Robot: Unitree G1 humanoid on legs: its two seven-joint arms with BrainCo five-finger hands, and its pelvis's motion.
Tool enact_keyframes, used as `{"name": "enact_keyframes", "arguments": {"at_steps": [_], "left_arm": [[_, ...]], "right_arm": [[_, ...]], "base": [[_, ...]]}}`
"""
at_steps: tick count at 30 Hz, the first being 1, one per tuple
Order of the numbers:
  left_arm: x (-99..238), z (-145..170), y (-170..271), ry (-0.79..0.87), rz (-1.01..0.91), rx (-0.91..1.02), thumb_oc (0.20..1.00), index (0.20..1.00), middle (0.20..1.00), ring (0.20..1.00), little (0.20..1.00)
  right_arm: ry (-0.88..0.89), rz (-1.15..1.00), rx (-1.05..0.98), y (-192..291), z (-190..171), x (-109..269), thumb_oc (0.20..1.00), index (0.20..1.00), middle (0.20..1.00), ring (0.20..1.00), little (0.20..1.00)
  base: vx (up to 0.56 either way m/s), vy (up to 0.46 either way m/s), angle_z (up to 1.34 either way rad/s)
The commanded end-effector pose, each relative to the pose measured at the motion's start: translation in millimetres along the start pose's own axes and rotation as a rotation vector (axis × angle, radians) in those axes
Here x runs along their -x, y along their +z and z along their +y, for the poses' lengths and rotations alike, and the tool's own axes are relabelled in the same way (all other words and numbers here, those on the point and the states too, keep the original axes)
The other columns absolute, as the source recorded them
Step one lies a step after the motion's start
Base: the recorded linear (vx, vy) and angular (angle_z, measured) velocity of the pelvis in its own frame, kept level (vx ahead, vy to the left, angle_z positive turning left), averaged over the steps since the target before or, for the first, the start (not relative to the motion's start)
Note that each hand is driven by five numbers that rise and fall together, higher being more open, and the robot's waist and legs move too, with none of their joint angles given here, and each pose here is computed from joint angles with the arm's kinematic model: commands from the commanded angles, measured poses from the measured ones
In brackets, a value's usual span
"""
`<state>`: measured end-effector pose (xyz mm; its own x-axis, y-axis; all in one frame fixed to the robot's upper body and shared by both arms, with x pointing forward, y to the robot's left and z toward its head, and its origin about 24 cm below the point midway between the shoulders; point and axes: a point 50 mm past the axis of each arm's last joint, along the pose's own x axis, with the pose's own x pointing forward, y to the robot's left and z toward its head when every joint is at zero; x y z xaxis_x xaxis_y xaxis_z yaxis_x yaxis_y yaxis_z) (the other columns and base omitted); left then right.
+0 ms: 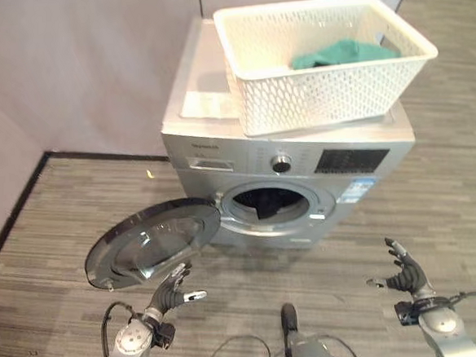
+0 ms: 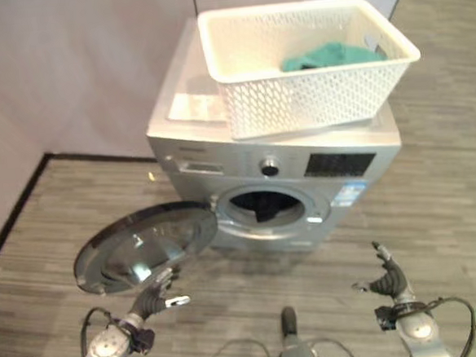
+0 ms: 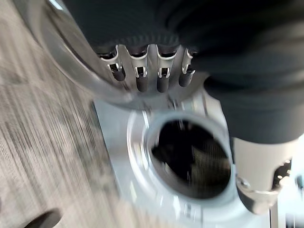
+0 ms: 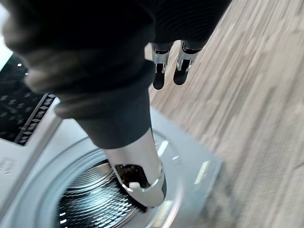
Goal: Grab the laundry basket,head to the washer,open it,put in the laundry and shut it.
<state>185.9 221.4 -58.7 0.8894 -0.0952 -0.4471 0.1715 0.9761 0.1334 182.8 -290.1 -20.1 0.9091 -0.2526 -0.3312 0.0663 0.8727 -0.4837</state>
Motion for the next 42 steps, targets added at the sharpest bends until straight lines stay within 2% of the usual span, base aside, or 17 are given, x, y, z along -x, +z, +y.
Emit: {"name": "enact_keyframes", "arguments": {"at_steps": [1, 7, 11, 12, 13, 16, 17, 19, 20, 21, 25, 29, 31, 34, 38, 42], "left_arm": [[0, 21, 13, 0.134, -0.071, -0.009, 1.000, 1.000, 1.000, 1.000, 1.000], [-6, 22, 22, 0.198, -0.110, -0.002, 1.000, 1.000, 1.000, 1.000, 1.000], [-17, 17, 41, 0.188, -0.176, -0.075, 1.000, 1.000, 1.000, 1.000, 1.000], [-19, 17, 45, 0.191, -0.187, -0.079, 1.000, 1.000, 1.000, 1.000, 1.000], [-19, 17, 45, 0.190, -0.188, -0.080, 1.000, 1.000, 1.000, 1.000, 1.000], [-14, 21, 42, 0.203, -0.181, -0.084, 1.000, 1.000, 1.000, 1.000, 1.000], [-14, 21, 42, 0.202, -0.182, -0.085, 1.000, 1.000, 1.000, 1.000, 1.000], [-12, 24, 36, 0.199, -0.153, -0.093, 1.000, 1.000, 1.000, 1.000, 1.000], [-12, 24, 36, 0.198, -0.154, -0.092, 1.000, 1.000, 1.000, 1.000, 1.000], [-10, 28, 35, 0.198, -0.144, -0.102, 1.000, 1.000, 1.000, 1.000, 1.000], [-14, 30, 32, 0.200, -0.122, -0.123, 1.000, 1.000, 1.000, 1.000, 1.000], [-19, 32, 41, 0.190, -0.151, -0.128, 1.000, 1.000, 1.000, 1.000, 1.000], [-25, 29, 48, 0.177, -0.171, -0.125, 1.000, 1.000, 1.000, 1.000, 1.000], [-28, 29, 48, 0.181, -0.167, -0.131, 1.000, 1.000, 1.000, 1.000, 1.000], [-25, 30, 32, 0.200, -0.104, -0.055, 1.000, 1.000, 1.000, 1.000, 1.000], [-26, 25, 27, 0.218, -0.095, 0.035, 1.000, 1.000, 1.000, 1.000, 1.000]], "right_arm": [[-0.047, -0.099, -0.029, 21, -10, -7, 1.000, 1.000, 1.000, 1.000, 1.000], [-0.105, -0.160, -0.070, 36, -9, -14, 1.000, 1.000, 1.000, 1.000, 1.000], [-0.270, -0.223, -0.154, 47, -28, -11, 1.000, 1.000, 1.000, 1.000, 1.000], [-0.411, -0.299, -0.186, 58, -49, -3, 1.000, 1.000, 1.000, 1.000, 1.000], [-0.413, -0.299, -0.187, 58, -49, -2, 1.000, 1.000, 1.000, 1.000, 1.000], [-0.688, -0.499, -0.178, 93, -90, 20, 1.000, 1.000, 1.000, 1.000, 1.000], [-0.689, -0.499, -0.178, 94, -90, 20, 1.000, 1.000, 1.000, 1.000, 1.000], [-0.879, -0.665, -0.074, 127, -117, 45, 1.000, 1.000, 1.000, 1.000, 1.000], [-0.881, -0.665, -0.073, 127, -118, 46, 1.000, 1.000, 1.000, 1.000, 1.000], [-1.031, -0.772, 0.042, 154, -140, 61, 1.000, 1.000, 1.000, 1.000, 1.000], [-1.090, -0.833, 0.091, 172, -160, 65, 1.000, 1.000, 1.000, 1.000, 1.000], [-1.159, -0.772, 0.266, 177, -200, 72, 1.000, 1.000, 1.000, 1.000, 1.000], [-1.169, -0.745, 0.273, 177, -215, 73, 1.000, 1.000, 1.000, 1.000, 1.000], [-1.133, -0.752, 0.289, 182, -220, 74, 1.000, 1.000, 1.000, 1.000, 1.000], [-1.008, -0.747, 0.438, 193, -220, 77, 1.000, 1.000, 1.000, 1.000, 1.000], [-0.901, -0.806, 0.387, 198, -207, 78, 1.000, 1.000, 1.000, 1.000, 1.000]], "base": [[0.08, -0.031, 0.11], [0.03, -0.020, 0.19], [0.00, 0.097, 0.35], [0.01, 0.163, 0.62], [0.05, 0.194, 0.50], [0.05, 0.270, 0.06], [0.03, 0.289, -0.16], [0.05, 0.325, -0.17], [0.05, 0.461, -0.20], [-0.01, 0.252, -0.08], [0.05, 0.107, -0.14], [0.09, -0.114, 0.09], [0.11, -0.216, 0.46], [0.15, -0.266, 0.59], [0.28, -0.404, 0.34], [0.19, -0.324, 0.09]]}}
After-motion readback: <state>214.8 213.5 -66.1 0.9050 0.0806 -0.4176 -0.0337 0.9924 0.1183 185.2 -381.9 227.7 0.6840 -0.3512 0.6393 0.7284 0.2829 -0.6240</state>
